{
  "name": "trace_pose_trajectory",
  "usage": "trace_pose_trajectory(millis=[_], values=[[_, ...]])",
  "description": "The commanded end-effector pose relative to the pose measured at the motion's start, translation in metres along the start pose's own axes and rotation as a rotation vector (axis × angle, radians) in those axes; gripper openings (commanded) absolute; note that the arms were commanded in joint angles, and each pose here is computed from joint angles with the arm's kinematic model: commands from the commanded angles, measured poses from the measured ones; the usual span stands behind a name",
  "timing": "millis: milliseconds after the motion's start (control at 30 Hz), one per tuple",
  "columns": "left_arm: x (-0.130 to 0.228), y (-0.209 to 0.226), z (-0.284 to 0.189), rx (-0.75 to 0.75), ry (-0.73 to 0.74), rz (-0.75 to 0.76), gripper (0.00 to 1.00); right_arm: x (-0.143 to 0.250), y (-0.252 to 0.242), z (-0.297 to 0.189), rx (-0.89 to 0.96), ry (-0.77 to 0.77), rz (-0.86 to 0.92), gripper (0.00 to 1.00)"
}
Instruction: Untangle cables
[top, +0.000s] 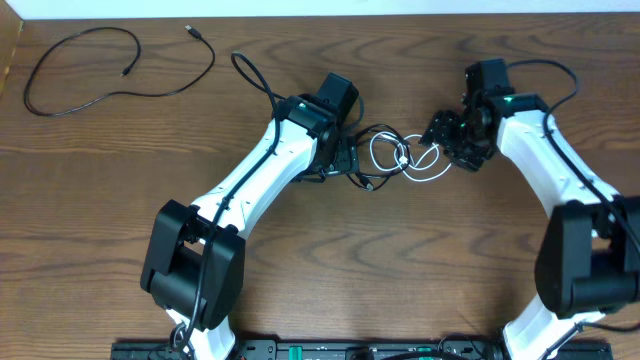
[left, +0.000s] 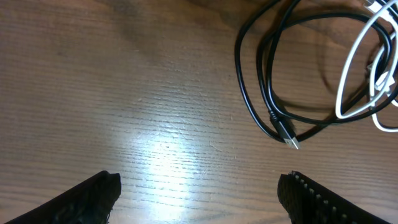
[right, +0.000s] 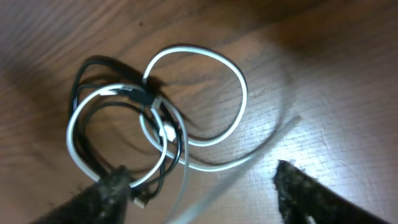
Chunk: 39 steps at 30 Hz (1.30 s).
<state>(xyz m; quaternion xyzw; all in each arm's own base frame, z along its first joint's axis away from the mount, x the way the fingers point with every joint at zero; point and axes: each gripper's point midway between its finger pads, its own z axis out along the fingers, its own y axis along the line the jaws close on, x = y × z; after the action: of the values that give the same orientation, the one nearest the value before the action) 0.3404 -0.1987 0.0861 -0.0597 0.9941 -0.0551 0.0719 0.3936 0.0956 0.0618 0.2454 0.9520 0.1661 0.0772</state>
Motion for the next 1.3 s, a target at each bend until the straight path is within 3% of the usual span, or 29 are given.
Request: trace_pose_trajectory(millis=[0, 67, 233, 367, 567, 700, 800, 900, 1033, 1267], values=[[-0.001, 0.006, 0.0, -0.028, -0.01, -0.006, 0.86, -0.001, 0.006, 0.009, -0.031, 0.01, 0.041, 0.22], [-0.001, 0.006, 0.0, -0.028, -0.01, -0.007, 0.86, -0.004, 0.014, 0.006, -0.067, -0.001, 0.031, 0.01], [-0.001, 0.006, 0.0, -0.028, -0.01, -0.007, 0.86, 0.003, 0.047, -0.007, -0.236, 0.052, 0.004, 0.01], [0.0, 0.007, 0.0, -0.029, -0.007, -0.007, 0.86, -0.007, 0.087, -0.073, -0.453, 0.015, -0.049, 0.01], [-0.002, 0.005, 0.0, -0.023, -0.016, -0.009, 0.86, -0.013, 0.144, -0.294, -0.795, -0.404, -0.289, 0.01], [-0.003, 0.005, 0.0, -0.022, -0.017, -0.012, 0.86, 0.031, 0.165, -0.444, -1.024, -0.746, -0.498, 0.01], [-0.002, 0.005, 0.0, -0.022, -0.016, -0.026, 0.86, 0.063, 0.16, -0.504, -1.101, -0.918, -0.581, 0.01], [-0.002, 0.005, 0.0, -0.019, -0.014, -0.033, 0.86, 0.075, 0.151, -0.514, -1.096, -0.944, -0.57, 0.01], [-0.003, 0.005, 0.0, -0.014, -0.012, -0.036, 0.86, 0.069, 0.148, -0.493, -1.05, -0.871, -0.52, 0.01], [-0.018, 0.012, -0.034, 0.203, 0.033, -0.161, 0.86, 0.035, 0.146, -0.422, -0.923, -0.675, -0.394, 0.01]])
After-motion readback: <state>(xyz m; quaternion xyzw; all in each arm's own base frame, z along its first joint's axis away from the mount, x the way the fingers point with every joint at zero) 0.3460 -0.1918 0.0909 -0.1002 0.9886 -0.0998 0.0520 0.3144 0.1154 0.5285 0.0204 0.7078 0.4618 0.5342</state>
